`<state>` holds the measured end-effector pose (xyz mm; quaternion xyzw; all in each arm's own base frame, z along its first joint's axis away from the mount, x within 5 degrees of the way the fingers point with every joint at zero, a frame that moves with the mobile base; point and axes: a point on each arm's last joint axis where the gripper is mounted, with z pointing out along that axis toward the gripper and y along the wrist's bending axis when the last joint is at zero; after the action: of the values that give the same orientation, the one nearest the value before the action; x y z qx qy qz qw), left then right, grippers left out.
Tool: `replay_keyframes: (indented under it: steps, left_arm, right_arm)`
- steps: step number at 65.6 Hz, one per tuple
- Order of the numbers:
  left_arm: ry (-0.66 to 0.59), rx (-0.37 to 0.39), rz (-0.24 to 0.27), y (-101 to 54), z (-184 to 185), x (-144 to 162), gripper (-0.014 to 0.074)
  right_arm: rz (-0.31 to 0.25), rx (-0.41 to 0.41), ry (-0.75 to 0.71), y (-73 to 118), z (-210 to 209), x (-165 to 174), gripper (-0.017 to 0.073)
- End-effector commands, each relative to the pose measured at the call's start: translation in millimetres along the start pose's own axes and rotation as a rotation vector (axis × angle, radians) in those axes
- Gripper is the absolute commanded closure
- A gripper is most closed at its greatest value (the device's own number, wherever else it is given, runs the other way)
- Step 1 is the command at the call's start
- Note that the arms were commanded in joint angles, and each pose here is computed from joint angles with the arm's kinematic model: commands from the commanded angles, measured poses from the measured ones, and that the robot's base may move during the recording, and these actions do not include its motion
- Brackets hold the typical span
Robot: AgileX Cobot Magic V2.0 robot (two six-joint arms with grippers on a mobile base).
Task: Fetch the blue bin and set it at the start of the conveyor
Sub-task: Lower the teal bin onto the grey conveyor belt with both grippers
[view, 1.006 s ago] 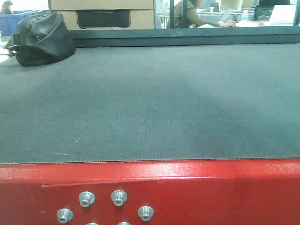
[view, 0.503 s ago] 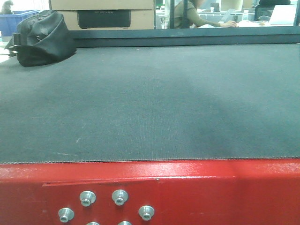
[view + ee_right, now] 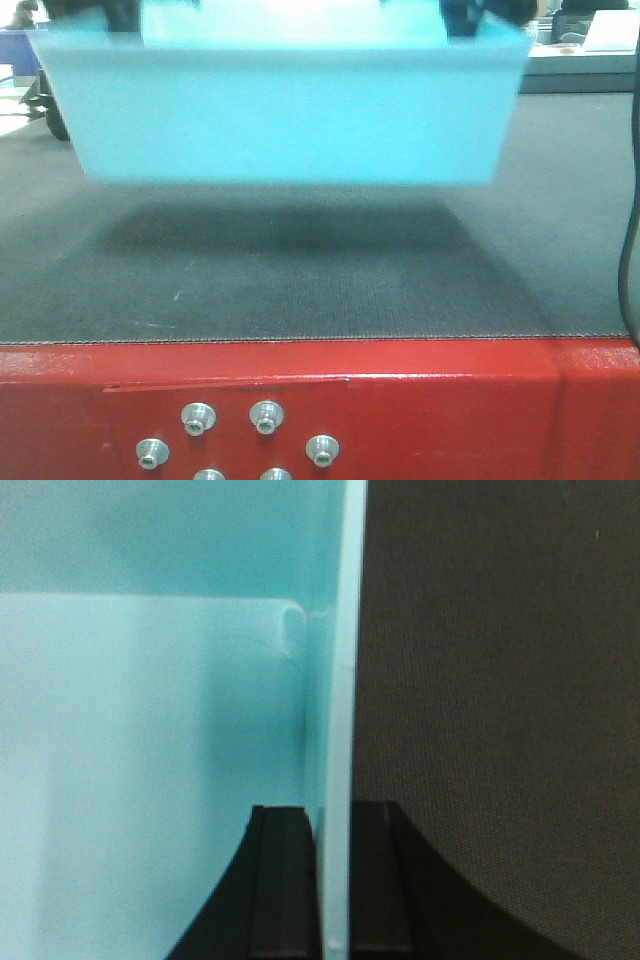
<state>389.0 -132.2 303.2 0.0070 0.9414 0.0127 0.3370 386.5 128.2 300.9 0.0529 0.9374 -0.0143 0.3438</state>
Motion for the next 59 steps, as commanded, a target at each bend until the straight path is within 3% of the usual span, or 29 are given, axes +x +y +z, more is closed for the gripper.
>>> replay_keyframes:
  steps: [1,26,37,44,50,59]
  left_arm:
    - [-0.031,0.127,-0.038,-24.4,7.8,1.1,0.0704]
    - [0.015,0.112,-0.032,-27.2,24.3,8.0,0.0683]
    - [0.031,0.103,-0.031,-26.4,24.4,9.5,0.0397]
    - [0.052,0.060,-0.008,-22.5,24.6,11.5,0.0226]
    - [0.057,0.007,-0.024,-17.6,24.8,12.0,0.0148]
    - [0.055,-0.039,-0.024,-13.2,23.7,11.7,0.0138]
  right_arm:
    - [0.011,-0.139,-0.088,21.7,5.8,-4.8,0.0718]
    - [-0.008,-0.148,-0.072,29.4,31.2,2.1,0.0699]
    - [-0.012,-0.136,-0.062,28.3,31.4,3.0,0.0386]
    - [-0.002,-0.090,-0.023,21.4,30.2,2.0,0.0260]
    - [0.000,-0.048,-0.010,13.9,27.2,-2.4,0.0239]
    - [-0.016,-0.014,-0.035,6.4,19.7,-9.4,0.0240]
